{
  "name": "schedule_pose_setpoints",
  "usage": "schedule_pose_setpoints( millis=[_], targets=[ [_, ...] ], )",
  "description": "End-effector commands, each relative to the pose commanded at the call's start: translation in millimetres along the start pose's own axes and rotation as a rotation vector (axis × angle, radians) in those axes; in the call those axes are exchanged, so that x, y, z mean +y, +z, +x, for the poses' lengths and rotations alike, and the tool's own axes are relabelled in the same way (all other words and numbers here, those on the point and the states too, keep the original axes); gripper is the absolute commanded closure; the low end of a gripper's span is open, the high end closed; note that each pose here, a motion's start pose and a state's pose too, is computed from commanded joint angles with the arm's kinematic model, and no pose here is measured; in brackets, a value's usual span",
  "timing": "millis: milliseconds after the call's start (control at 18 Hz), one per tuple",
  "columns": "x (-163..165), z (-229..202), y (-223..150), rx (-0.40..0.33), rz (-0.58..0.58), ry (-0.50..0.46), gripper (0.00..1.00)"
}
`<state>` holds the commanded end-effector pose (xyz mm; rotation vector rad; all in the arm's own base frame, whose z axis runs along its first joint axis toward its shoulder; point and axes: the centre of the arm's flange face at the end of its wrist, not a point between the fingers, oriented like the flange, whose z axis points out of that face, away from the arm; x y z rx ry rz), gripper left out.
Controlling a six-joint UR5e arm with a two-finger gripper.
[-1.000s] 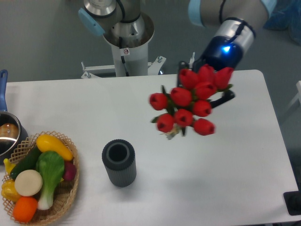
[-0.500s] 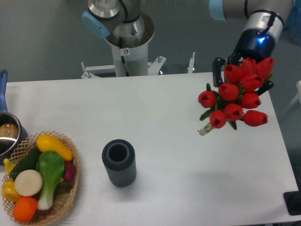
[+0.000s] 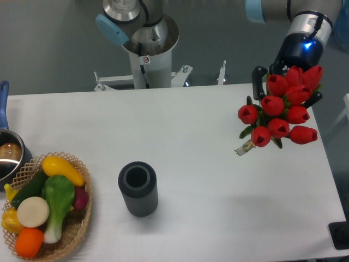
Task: Pick up the flowers from the vase
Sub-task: 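Carry the held tulips away from the vase, holding them aloft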
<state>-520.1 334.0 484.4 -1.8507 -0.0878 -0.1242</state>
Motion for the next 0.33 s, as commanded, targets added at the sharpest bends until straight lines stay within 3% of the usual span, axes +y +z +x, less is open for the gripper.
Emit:
schedule_pose_setpoints(
  millis=[333],
  targets=[
    [-0.3,1.6,1.4,0.003,0.0,0.001,0.69]
  ],
)
